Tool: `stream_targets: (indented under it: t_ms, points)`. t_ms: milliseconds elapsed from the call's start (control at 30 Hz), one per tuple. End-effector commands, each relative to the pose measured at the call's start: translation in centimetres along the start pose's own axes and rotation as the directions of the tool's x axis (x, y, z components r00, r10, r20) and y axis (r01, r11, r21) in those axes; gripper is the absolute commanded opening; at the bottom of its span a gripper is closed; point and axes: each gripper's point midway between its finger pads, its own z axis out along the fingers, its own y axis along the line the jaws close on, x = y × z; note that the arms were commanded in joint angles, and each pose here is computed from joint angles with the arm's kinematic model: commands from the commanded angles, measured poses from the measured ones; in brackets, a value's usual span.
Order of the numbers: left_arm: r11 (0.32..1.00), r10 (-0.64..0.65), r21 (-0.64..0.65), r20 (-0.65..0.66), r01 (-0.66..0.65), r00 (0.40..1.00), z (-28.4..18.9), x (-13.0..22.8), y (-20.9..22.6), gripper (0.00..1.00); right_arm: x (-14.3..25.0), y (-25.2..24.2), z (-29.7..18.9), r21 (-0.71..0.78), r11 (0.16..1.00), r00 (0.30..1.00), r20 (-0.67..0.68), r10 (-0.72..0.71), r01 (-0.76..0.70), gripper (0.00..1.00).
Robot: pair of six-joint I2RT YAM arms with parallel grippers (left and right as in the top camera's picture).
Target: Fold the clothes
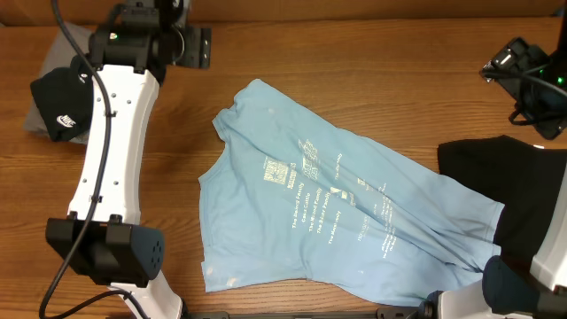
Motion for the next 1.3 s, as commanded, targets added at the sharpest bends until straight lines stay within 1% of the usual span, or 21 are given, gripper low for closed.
stream_targets:
  t_ms: [0, 100, 167, 233, 300, 333, 367, 467, 533, 633, 733, 800, 867, 967, 1000, 1067, 1100, 1167, 1267]
  points:
    - [0.996, 0.022, 0.084, -0.043, -0.018, 0.999, 0.7, 1.0, -1.9, 0.80, -0.6, -0.1, 2.2, 0.042, 0.999, 1.000, -0.030, -0.010, 0.011, 0.97]
    - [0.955, 0.098, 0.286, -0.040, -0.082, 0.994, 0.2, 1.5, -6.3, 0.80, -0.9, -0.2, 4.4, 0.062, 0.998, 0.997, -0.076, 0.006, -0.001, 0.97]
    - [0.940, 0.135, 0.324, -0.049, -0.112, 0.990, 0.5, 2.1, -7.9, 0.82, -0.6, 0.2, 5.6, 0.039, 0.999, 0.992, -0.125, -0.010, 0.015, 0.96]
    - [0.927, 0.191, 0.342, -0.072, -0.156, 0.979, 1.7, 3.1, -9.4, 0.83, -0.2, 1.1, 6.0, -0.020, 0.998, 0.984, -0.166, -0.063, 0.060, 0.95]
    - [0.924, 0.221, 0.342, -0.109, -0.173, 0.969, 3.5, 4.2, -10.4, 0.85, 0.0, 1.5, 5.8, -0.051, 0.997, 0.982, -0.175, -0.072, 0.064, 0.94]
    - [0.924, 0.235, 0.337, -0.135, -0.179, 0.963, 4.9, 4.9, -10.9, 0.86, 0.0, 1.6, 5.4, -0.064, 0.995, 0.982, -0.167, -0.087, 0.078, 0.94]
    - [0.926, 0.253, 0.330, -0.176, -0.185, 0.951, 7.4, 6.0, -11.5, 0.87, 0.1, 1.6, 4.8, -0.076, 0.993, 0.982, -0.160, -0.098, 0.087, 0.95]
    - [0.925, 0.267, 0.331, -0.222, -0.185, 0.938, 11.5, 7.7, -12.3, 0.87, 0.8, 1.1, 3.1, -0.079, 0.993, 0.983, -0.154, -0.099, 0.088, 0.95]
    - [0.927, 0.268, 0.328, -0.236, -0.183, 0.934, 14.0, 8.5, -12.6, 0.86, 1.1, 1.4, 2.0, -0.116, 0.987, 0.982, -0.140, -0.125, 0.109, 0.94]
    - [0.930, 0.268, 0.318, -0.244, -0.184, 0.932, 17.0, 9.3, -12.7, 0.86, 1.3, 1.6, 0.3, -0.153, 0.982, 0.986, -0.111, -0.127, 0.109, 0.95]
    - [0.942, 0.266, 0.271, -0.249, -0.197, 0.931, 19.2, 9.8, -12.0, 0.89, 1.5, 1.4, -1.1, -0.169, 0.979, 0.989, -0.077, -0.128, 0.114, 0.96]
    - [0.947, 0.262, 0.251, -0.239, -0.201, 0.935, 21.5, 10.2, -11.9, 0.93, 1.5, 1.4, -1.9, -0.178, 0.977, 0.990, -0.059, -0.131, 0.119, 0.96]
    - [0.947, 0.263, 0.249, -0.249, -0.201, 0.932, 22.6, 10.9, -11.9, 0.91, 1.5, 1.3, -2.0, -0.179, 0.977, 0.990, -0.056, -0.131, 0.119, 0.96]
    - [0.949, 0.265, 0.249, -0.285, -0.195, 0.921, 23.8, 12.4, -11.9, 0.70, 1.5, 1.3, -2.0, -0.179, 0.977, 0.990, -0.056, -0.131, 0.119, 0.96]
    - [0.949, 0.263, 0.250, -0.297, -0.192, 0.918, 24.0, 12.8, -11.8, 0.49, 1.5, 1.3, -2.0, -0.179, 0.977, 0.990, -0.056, -0.131, 0.119, 0.96]
    - [0.952, 0.258, 0.242, -0.317, -0.185, 0.913, 24.1, 13.2, -11.3, 0.15, 1.5, 1.3, -2.0, -0.179, 0.977, 0.990, -0.056, -0.131, 0.119, 0.96]
    - [0.957, 0.252, 0.225, -0.325, -0.184, 0.912, 24.0, 13.2, -10.6, 0.04, 1.5, 1.3, -2.0, -0.176, 0.977, 0.990, -0.055, -0.130, 0.119, 0.96]
    - [0.967, 0.232, 0.178, -0.336, -0.181, 0.913, 23.4, 12.5, -8.9, 0.04, 1.5, 1.3, -2.0, -0.175, 0.977, 0.990, -0.054, -0.130, 0.119, 0.96]
    - [0.989, 0.149, 0.035, -0.322, -0.145, 0.935, 21.4, 9.8, -4.7, 0.04, 1.3, 1.2, -1.9, -0.170, 0.978, 0.991, -0.047, -0.129, 0.119, 0.96]
